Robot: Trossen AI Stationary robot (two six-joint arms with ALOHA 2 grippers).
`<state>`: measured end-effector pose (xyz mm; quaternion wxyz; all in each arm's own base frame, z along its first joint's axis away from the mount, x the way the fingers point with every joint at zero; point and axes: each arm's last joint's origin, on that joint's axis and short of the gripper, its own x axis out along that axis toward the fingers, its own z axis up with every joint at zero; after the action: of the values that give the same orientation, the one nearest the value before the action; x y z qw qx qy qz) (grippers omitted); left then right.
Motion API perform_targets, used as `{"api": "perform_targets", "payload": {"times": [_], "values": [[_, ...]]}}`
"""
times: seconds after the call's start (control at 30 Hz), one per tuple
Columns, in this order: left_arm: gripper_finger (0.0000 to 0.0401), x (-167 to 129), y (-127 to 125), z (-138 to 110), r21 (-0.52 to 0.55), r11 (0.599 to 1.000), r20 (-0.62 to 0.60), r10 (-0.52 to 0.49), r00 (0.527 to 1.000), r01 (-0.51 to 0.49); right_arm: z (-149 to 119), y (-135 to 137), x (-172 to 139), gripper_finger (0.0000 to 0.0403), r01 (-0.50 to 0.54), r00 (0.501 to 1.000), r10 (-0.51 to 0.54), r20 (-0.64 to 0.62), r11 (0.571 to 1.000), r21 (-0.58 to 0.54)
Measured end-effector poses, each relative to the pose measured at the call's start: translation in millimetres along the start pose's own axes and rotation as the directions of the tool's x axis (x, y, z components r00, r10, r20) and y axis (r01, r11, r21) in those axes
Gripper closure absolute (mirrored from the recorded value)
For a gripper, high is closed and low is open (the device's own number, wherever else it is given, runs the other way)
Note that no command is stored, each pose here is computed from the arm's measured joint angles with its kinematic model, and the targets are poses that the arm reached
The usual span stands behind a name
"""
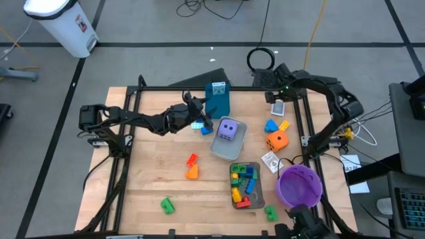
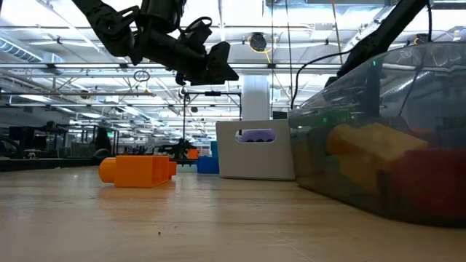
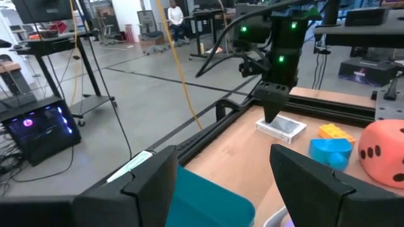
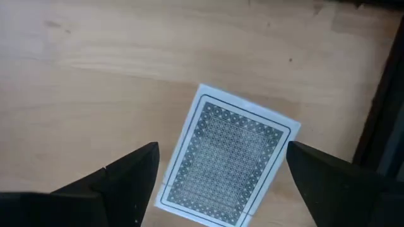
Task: Pick & Place Toys
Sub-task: Put the black deck of cards into the blue bin
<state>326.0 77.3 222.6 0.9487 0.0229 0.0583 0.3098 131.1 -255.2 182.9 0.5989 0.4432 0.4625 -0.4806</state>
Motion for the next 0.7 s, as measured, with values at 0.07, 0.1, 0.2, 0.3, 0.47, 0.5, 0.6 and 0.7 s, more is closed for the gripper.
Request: {"api": "perform_targets", "payload": {"times": [0.07, 0.1, 0.2, 0.3, 0.47, 0.5, 0.6, 0.7], "values": [[0.0144, 0.0, 0.0, -0.9, 0.004, 1.0, -0.008, 0.0, 1.0, 0.0, 0.4, 0.0, 3.9, 0.0064, 0.005, 1.0, -0.005, -0.013, 1.0, 0.017], [0.0144, 0.0, 0.0, -1.5, 0.007, 1.0, -0.014, -0.001, 1.0, 0.001, 0.5, 0.1, 5.8, 0.0064, 0.006, 1.0, -0.006, -0.02, 1.0, 0.025], [0.0144, -0.1, -0.2, -3.3, 0.014, 1.0, -0.031, -0.002, 1.0, 0.002, -0.4, -0.2, 10.9, 0.0064, 0.016, 0.999, -0.014, -0.05, 0.999, 0.042], [0.0144, -0.1, -0.1, -4.5, 0.006, 1.0, -0.043, -0.001, 0.999, 0.002, -0.7, -0.5, 15.0, 0.0064, 0.028, 0.997, -0.025, -0.068, 0.999, 0.044], [0.0144, -0.2, -0.2, -5.0, 0.002, 1.0, -0.048, -0.002, 0.999, 0.002, 0.2, 0.0, 17.1, 0.0064, 0.049, 0.997, -0.046, -0.058, 0.997, 0.052], [0.0144, -0.2, -0.1, -5.0, 0.002, 1.0, -0.048, -0.002, 0.999, 0.002, 0.4, 0.1, 17.1, 0.0064, 0.049, 0.997, -0.046, -0.056, 0.997, 0.052], [0.0144, -0.2, -0.2, -5.0, 0.001, 1.0, -0.048, -0.002, 0.999, 0.002, -0.2, 0.3, 17.6, 0.0064, 0.05, 0.997, -0.047, -0.057, 0.997, 0.058], [0.0144, -0.2, -0.3, -5.0, 0.0, 1.0, -0.048, -0.002, 0.999, 0.002, -1.8, 0.2, 19.0, 0.0064, 0.062, 0.997, -0.057, -0.054, 0.994, 0.088]]}}
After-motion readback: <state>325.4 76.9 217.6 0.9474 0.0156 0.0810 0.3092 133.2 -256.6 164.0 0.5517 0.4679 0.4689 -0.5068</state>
